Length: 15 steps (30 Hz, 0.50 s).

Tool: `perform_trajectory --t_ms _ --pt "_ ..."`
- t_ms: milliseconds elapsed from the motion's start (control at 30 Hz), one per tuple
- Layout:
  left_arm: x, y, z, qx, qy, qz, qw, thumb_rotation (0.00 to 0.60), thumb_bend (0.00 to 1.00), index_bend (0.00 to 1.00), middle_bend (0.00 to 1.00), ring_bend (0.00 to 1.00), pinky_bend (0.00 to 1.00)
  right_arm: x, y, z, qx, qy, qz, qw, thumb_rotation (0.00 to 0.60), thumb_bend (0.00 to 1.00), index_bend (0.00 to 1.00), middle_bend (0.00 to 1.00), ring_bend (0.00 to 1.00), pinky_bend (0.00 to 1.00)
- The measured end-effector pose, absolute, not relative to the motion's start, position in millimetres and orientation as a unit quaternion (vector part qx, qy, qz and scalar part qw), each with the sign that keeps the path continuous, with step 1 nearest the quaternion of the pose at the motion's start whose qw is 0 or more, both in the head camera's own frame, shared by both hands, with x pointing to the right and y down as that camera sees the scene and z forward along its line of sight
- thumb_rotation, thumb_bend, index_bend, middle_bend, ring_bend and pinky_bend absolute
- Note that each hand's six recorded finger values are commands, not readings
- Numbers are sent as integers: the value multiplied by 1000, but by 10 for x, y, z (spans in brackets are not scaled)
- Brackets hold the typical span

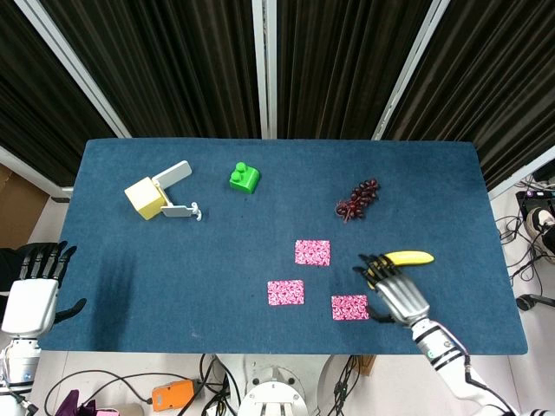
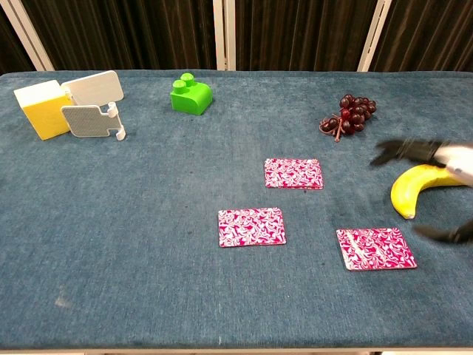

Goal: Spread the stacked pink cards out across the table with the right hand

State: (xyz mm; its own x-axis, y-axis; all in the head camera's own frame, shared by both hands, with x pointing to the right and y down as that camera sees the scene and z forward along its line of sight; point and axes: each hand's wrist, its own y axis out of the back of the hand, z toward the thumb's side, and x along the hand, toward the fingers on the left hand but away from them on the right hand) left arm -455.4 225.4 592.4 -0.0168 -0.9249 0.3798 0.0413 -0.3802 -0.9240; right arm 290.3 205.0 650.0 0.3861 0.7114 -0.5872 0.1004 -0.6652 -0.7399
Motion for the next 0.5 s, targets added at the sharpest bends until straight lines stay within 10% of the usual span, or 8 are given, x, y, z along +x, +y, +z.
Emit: perform_trajectory --t_ms 500 --pt "-4622 2284 5900 -569 387 -609 395 600 93 118 64 0 9 4053 1918 5623 -635 -439 519 367 600 478 59 60 0 0"
